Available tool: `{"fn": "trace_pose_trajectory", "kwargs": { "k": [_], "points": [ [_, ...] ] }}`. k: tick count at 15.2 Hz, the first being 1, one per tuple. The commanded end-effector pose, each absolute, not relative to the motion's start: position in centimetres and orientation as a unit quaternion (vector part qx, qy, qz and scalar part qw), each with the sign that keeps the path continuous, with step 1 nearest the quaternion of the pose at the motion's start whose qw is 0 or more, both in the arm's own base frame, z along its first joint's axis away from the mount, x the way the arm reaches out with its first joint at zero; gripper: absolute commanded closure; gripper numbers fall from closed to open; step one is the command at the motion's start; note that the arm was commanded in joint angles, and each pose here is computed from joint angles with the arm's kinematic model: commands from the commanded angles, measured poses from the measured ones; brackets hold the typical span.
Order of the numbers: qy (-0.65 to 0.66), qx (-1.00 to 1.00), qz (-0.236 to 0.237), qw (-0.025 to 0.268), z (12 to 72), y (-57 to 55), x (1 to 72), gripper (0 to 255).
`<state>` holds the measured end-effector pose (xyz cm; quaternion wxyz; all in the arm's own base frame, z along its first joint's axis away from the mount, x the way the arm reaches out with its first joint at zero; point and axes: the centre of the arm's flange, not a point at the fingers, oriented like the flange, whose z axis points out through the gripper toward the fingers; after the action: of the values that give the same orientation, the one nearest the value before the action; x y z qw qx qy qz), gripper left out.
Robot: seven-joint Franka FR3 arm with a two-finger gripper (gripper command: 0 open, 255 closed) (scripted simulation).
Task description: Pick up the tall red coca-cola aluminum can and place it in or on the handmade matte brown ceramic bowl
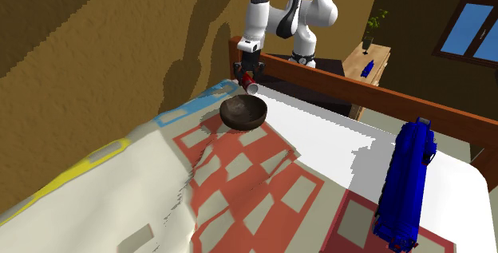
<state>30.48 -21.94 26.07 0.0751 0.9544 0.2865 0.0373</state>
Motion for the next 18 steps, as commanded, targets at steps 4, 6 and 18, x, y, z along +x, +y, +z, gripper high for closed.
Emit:
{"fn": "trace_pose_trajectory", "kwargs": {
  "k": [4,6,18],
  "points": [
    [0.286,0.955,0.036,0.074,27.0,-21.9,30.4,255],
    [0.286,0.955,0.036,0.074,28.1,-21.9,30.4,255],
    [0.286,0.955,0.036,0.074,34.4,-21.9,30.4,255]
  ]
}}
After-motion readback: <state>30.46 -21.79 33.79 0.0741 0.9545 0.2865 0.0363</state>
